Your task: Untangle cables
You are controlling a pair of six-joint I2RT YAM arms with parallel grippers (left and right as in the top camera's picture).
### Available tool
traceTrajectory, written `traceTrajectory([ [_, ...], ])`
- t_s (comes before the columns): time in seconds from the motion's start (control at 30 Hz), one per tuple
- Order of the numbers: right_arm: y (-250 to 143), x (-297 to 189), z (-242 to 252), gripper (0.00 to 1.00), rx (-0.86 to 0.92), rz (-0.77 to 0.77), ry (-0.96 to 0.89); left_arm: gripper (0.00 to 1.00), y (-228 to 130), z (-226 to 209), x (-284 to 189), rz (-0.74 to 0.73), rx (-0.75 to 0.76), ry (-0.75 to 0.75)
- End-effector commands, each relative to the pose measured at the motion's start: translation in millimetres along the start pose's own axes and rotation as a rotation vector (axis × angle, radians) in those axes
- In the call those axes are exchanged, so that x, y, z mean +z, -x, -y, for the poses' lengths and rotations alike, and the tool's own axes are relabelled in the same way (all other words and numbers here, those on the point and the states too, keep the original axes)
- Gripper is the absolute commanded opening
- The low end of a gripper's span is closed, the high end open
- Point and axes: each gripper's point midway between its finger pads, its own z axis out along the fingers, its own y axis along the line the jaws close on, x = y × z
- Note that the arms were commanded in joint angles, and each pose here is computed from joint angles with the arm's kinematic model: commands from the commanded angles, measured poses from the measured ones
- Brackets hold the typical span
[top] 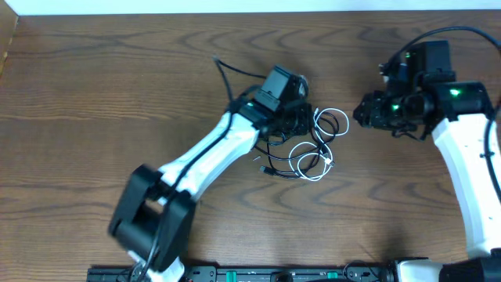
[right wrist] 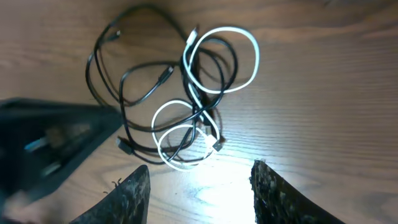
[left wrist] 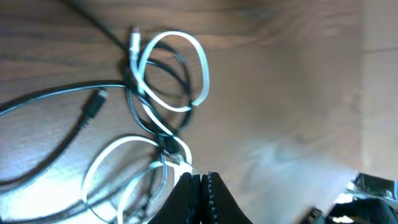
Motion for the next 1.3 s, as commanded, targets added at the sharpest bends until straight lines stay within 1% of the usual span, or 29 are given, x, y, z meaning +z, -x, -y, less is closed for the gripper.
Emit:
traceTrajectory([
  [0.0, -8.7, 25.4, -4.8, 0.48, -0.031, -0.082, 0.002, 0.08, -7.5, 6.2, -8.1, -0.029, 0.034, -0.018],
  [0.13, -15.3, 52.0, -0.1, 0.47, -0.019, -0.164, -0.015, 0.08, -10.6, -5.5, -9.2, -0.046, 0.006, 0.021],
  [0.27, -19.2, 82.1, 8.9, 0.47, 0.005, -0.235, -0.032, 0.08, -6.2, -18.7, -13.0, -0.036, -0.044, 0.058],
  [0.3, -19.7, 98.5, 12.6, 0.45, 0.021, -0.261, -0.035, 0.08, -3.3, -21.8, -14.5, -0.029, -0.053, 0.061],
  [0.4, -18.6, 125.3, 16.2, 0.42, 0.041, -0.288, -0.025, 0.08, -0.9, -24.8, -16.0, -0.025, -0.061, 0.063],
  [0.53, -17.2, 155.1, 16.4, 0.38, 0.054, -0.306, 0.008, 0.08, -0.7, -25.0, -16.1, -0.024, -0.061, 0.064],
  [0.6, -21.3, 174.1, 18.5, 0.32, 0.056, -0.330, 0.012, 0.08, -0.7, -25.0, -16.1, -0.024, -0.061, 0.064],
  [0.7, -27.7, 189.6, 19.7, 0.30, 0.051, -0.357, 0.007, 0.08, -0.7, -25.0, -16.1, -0.024, -0.061, 0.064],
  [0.73, -29.2, 196.2, 18.2, 0.27, 0.043, -0.360, 0.008, 0.08, -0.7, -25.0, -16.1, -0.024, -0.061, 0.064],
  [0.83, -27.7, 200.6, 12.8, 0.19, 0.024, -0.348, 0.014, 0.08, -0.7, -25.0, -16.1, -0.024, -0.061, 0.064],
  [0.9, -26.0, 202.2, 9.4, 0.16, 0.012, -0.338, 0.018, 0.08, -0.6, -25.0, -16.1, -0.024, -0.061, 0.063],
  [0.93, -25.7, 202.6, 8.5, 0.13, 0.009, -0.336, 0.019, 0.08, -0.7, -25.0, -16.1, -0.024, -0.061, 0.064],
  [1.0, -26.1, 202.8, 7.4, 0.01, -0.004, -0.336, 0.022, 0.08, -0.7, -25.0, -16.1, -0.024, -0.061, 0.064],
  [1.13, -30.1, 198.0, 6.5, 0.01, -0.047, -0.353, 0.030, 0.08, -0.7, -24.9, -16.1, -0.025, -0.061, 0.063],
  [1.27, -25.3, 173.3, -8.8, 0.01, -0.094, -0.330, 0.099, 0.08, -2.5, -22.0, -16.2, -0.035, -0.061, 0.047],
])
